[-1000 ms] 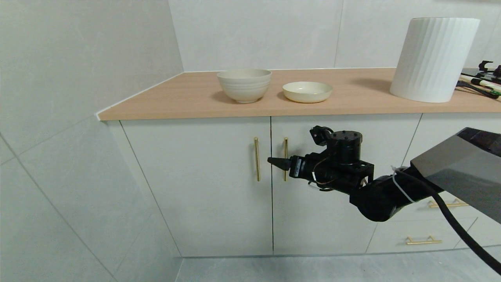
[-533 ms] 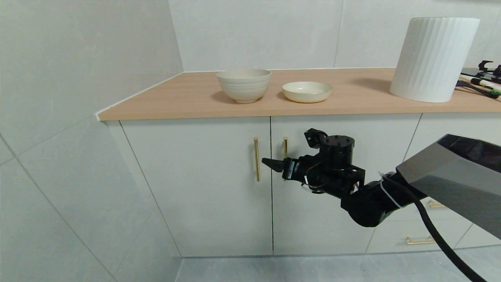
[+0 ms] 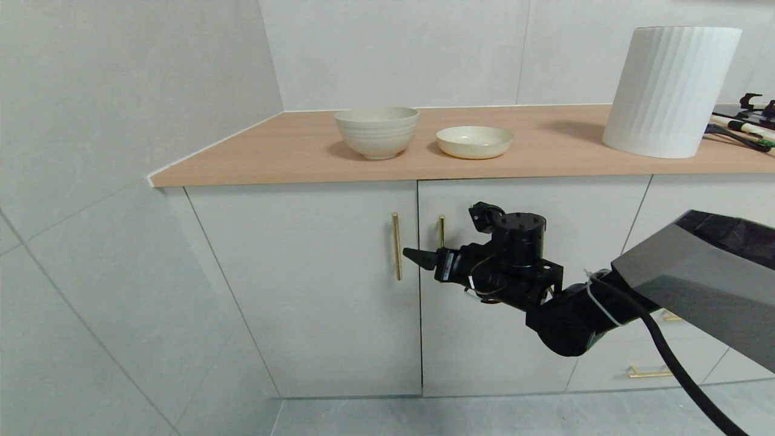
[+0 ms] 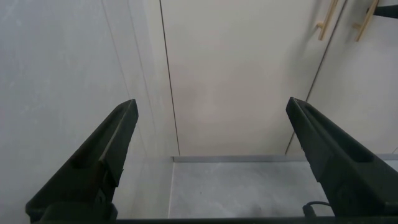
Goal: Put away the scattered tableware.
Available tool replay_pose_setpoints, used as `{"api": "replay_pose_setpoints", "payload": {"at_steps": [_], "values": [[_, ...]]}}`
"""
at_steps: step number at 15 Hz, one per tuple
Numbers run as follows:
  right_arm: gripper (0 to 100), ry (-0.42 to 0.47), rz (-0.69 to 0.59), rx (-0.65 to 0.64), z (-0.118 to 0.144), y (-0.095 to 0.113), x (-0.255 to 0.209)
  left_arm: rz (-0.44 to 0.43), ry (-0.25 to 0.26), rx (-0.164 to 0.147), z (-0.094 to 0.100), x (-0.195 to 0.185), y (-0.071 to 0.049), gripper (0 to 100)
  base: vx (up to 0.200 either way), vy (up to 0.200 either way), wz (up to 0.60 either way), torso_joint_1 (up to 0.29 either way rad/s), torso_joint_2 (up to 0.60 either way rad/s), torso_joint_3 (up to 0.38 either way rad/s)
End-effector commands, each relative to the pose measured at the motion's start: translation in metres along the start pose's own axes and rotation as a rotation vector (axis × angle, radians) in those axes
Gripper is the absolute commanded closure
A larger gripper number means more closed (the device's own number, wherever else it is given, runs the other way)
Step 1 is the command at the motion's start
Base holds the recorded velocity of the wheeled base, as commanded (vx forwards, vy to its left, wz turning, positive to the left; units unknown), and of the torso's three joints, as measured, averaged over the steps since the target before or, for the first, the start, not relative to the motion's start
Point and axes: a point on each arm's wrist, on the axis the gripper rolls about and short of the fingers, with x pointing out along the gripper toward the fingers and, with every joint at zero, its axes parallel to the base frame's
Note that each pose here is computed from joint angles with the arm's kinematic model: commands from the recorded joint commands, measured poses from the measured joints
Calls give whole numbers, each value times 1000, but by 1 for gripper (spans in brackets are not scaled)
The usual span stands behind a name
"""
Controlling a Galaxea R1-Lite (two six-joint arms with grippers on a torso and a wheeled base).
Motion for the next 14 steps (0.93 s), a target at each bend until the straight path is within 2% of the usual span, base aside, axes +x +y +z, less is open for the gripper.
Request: {"api": "replay_pose_setpoints", "payload": {"at_steps": [1, 14], "values": [[0, -2, 14, -2, 3, 4, -2, 1, 2, 0, 0, 0, 0, 0, 0, 0, 0, 0, 0, 0], [0, 60, 45, 1, 0, 20, -36, 1, 2, 0, 0, 0, 0, 0, 0, 0, 0, 0, 0, 0]]}}
